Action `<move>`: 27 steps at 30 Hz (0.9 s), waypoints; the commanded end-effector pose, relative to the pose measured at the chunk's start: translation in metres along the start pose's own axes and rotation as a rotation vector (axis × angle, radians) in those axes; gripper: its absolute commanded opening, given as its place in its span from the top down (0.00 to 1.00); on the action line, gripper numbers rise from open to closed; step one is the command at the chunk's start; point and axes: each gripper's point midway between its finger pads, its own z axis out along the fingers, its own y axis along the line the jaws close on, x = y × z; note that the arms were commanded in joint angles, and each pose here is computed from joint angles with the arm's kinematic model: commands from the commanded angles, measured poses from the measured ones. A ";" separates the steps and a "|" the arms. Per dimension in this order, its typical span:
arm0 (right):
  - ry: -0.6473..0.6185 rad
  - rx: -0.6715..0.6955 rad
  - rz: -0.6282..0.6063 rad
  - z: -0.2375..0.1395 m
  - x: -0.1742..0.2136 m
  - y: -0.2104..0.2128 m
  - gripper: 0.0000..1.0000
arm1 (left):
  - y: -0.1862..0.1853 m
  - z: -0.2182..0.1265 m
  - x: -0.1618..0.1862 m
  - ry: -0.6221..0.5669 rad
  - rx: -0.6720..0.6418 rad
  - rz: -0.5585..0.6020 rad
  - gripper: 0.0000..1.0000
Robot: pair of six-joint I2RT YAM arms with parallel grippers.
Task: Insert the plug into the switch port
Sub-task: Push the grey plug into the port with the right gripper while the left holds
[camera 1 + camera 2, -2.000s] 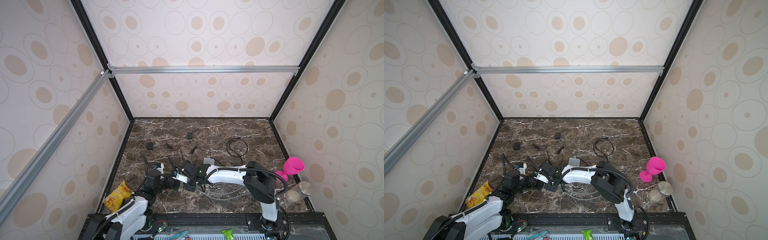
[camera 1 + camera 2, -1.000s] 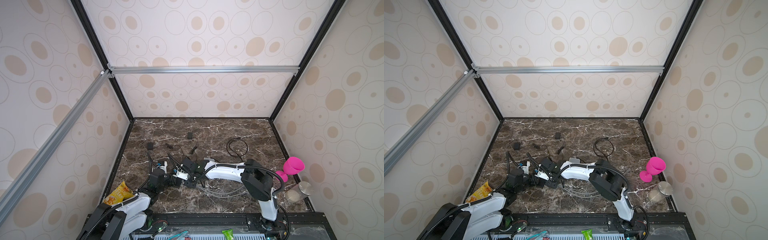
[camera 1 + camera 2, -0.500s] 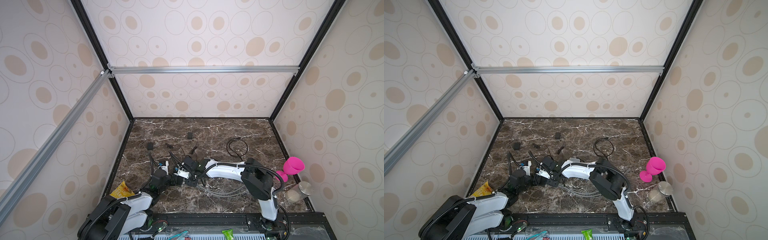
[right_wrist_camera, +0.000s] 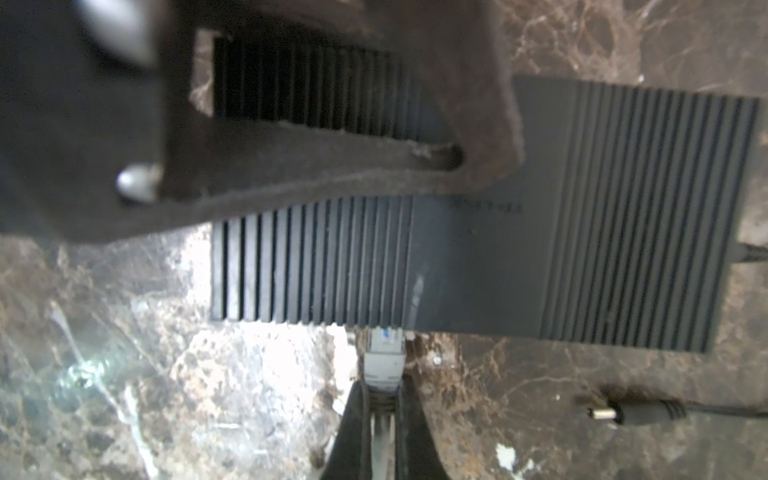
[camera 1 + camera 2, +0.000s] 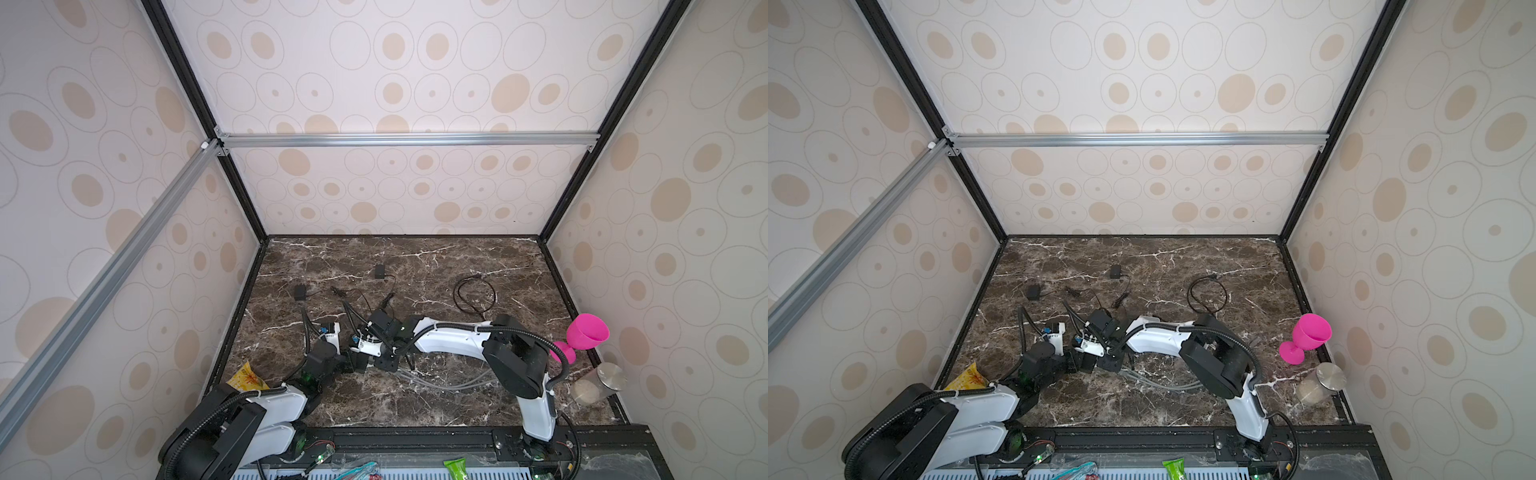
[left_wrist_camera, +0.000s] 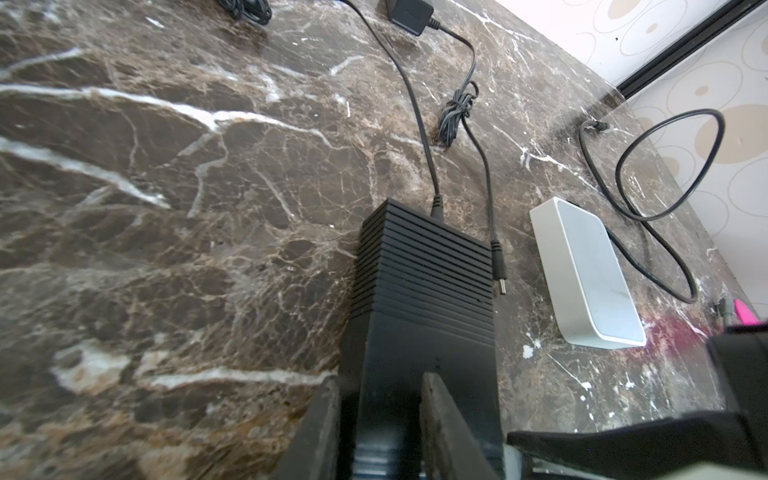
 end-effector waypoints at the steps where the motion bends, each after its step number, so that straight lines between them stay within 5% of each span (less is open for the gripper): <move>1: -0.682 0.136 -0.328 -0.059 -0.177 -0.008 1.00 | -0.078 -0.040 0.110 0.540 0.439 0.027 0.69; 6: -0.696 0.126 -0.480 -0.050 -0.166 0.006 1.00 | -0.077 -0.040 0.110 0.539 0.430 0.027 0.69; 12: -0.712 0.316 -0.446 -0.047 -0.147 -0.021 1.00 | -0.076 -0.041 0.109 0.530 0.429 0.027 0.69; 27: -0.783 0.348 -0.397 -0.083 -0.160 -0.027 1.00 | -0.074 -0.041 0.117 0.562 0.413 0.022 0.71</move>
